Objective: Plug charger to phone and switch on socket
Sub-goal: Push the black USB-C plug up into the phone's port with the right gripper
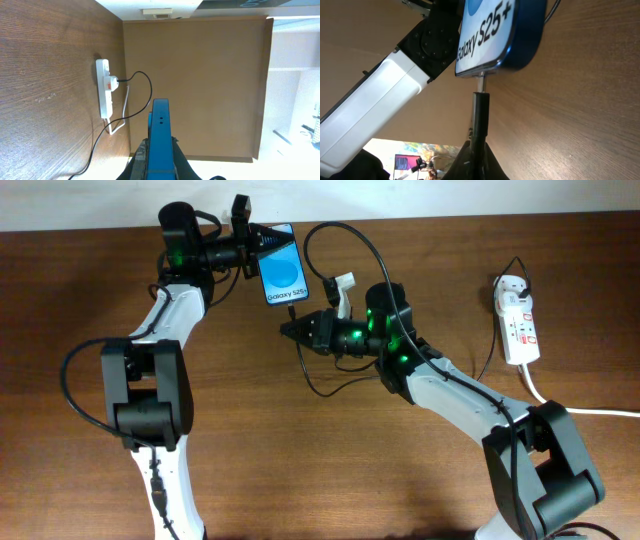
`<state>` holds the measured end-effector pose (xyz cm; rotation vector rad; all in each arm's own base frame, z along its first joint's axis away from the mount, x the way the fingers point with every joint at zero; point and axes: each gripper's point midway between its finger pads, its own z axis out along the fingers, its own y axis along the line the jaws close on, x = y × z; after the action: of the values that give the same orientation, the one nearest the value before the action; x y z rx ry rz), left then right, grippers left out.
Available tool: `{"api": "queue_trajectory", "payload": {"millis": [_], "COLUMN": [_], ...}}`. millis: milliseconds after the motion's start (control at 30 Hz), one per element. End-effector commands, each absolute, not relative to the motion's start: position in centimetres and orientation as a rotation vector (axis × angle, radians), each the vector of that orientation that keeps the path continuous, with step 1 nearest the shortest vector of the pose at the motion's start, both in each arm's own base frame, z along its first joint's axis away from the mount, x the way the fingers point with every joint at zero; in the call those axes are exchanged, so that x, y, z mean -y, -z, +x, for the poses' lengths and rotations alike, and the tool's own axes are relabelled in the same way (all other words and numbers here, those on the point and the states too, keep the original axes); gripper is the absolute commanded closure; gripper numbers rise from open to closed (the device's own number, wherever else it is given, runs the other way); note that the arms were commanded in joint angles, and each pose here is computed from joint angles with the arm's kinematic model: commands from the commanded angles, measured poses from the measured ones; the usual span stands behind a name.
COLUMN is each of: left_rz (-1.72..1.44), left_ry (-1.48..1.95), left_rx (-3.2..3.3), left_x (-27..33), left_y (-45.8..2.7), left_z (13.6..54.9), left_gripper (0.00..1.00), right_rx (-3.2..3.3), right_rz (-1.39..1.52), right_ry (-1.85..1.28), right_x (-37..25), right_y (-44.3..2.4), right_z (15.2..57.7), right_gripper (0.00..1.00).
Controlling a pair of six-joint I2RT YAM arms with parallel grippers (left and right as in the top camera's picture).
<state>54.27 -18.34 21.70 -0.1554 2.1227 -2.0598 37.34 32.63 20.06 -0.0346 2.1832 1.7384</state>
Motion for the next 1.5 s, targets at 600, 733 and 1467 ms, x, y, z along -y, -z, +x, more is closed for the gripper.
{"api": "queue_trajectory", "payload": {"millis": [600, 733, 1467], "left_rz": [-0.057, -0.058, 0.137], "left_ry": [2.08, 2.079, 2.146], "left_rx": [-2.128, -2.128, -2.157], "left_x": [19.7, 19.6, 22.4], "left_y": [-22.4, -22.4, -22.9], "left_z": [53.3, 53.3, 50.7], "left_gripper": [1.0, 1.0, 1.0], "right_rx": [-2.146, -2.161, -2.099], "right_rz": [-0.052, -0.038, 0.022], "right_ry": [-1.722, -1.717, -1.664], "right_x": [-32.5, -32.4, -31.2], "right_y": [-20.8, -20.5, -21.1], "right_z": [37.8, 37.8, 39.7], "right_gripper": [0.96, 0.96, 0.96]}}
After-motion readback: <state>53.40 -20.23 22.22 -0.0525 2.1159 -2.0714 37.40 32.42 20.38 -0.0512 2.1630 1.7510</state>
